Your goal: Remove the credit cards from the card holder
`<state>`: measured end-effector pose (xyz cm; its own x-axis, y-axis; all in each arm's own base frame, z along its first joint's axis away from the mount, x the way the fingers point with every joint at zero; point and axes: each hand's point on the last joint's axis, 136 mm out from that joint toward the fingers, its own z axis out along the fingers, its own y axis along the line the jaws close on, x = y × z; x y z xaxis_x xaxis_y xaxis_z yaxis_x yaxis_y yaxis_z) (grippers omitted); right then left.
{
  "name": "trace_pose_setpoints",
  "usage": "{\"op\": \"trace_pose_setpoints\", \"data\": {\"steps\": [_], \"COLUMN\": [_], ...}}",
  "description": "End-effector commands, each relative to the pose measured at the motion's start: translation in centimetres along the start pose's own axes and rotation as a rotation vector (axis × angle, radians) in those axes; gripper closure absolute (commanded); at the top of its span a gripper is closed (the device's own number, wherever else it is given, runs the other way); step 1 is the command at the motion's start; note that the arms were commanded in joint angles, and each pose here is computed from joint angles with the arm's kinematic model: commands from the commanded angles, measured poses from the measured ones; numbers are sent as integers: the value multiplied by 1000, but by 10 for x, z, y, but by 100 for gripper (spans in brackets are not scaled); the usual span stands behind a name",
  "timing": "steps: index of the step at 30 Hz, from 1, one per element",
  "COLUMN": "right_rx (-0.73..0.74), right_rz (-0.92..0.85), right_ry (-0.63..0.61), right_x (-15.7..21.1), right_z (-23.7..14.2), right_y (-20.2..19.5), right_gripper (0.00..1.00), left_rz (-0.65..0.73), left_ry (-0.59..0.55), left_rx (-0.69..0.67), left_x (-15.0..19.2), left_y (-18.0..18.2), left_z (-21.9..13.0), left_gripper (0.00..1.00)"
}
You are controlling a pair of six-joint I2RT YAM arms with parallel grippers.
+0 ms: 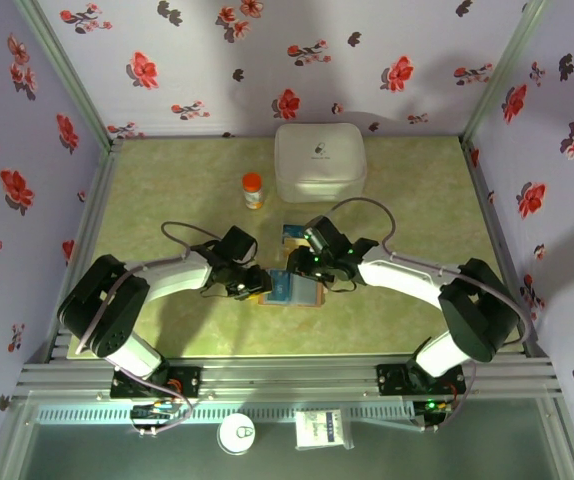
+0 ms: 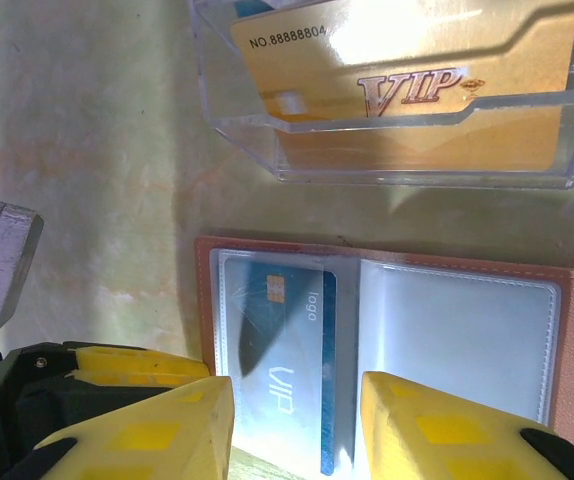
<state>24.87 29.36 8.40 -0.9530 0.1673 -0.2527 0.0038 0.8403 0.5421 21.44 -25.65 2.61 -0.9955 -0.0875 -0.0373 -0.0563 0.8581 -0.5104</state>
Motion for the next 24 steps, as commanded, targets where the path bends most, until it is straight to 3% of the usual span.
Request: {"op": "trace_pose_setpoints", "data": {"steps": [1,7,18,24], "right_rx": [-30,-30,-28,-29], "right_rz": [-16,-15,-11,-13], "right_ry": [-4,-4,11,15], "right_x": [-3,-2,1,2], "right_z": [0,0,6,9], "right_y": [13,13,11,12], "right_gripper": [62,62,62,62], "left_rz": [1,29,38,40], "left_ry": [1,-16,-28,-10], "left_rx": [30,9,-26,-41], "left_x": [3,-5,-22,-19], "left_y": [-7,-12,-7,-1], "left_z": [-5,-11,-6,0], "left_gripper": [68,69,82,82]}}
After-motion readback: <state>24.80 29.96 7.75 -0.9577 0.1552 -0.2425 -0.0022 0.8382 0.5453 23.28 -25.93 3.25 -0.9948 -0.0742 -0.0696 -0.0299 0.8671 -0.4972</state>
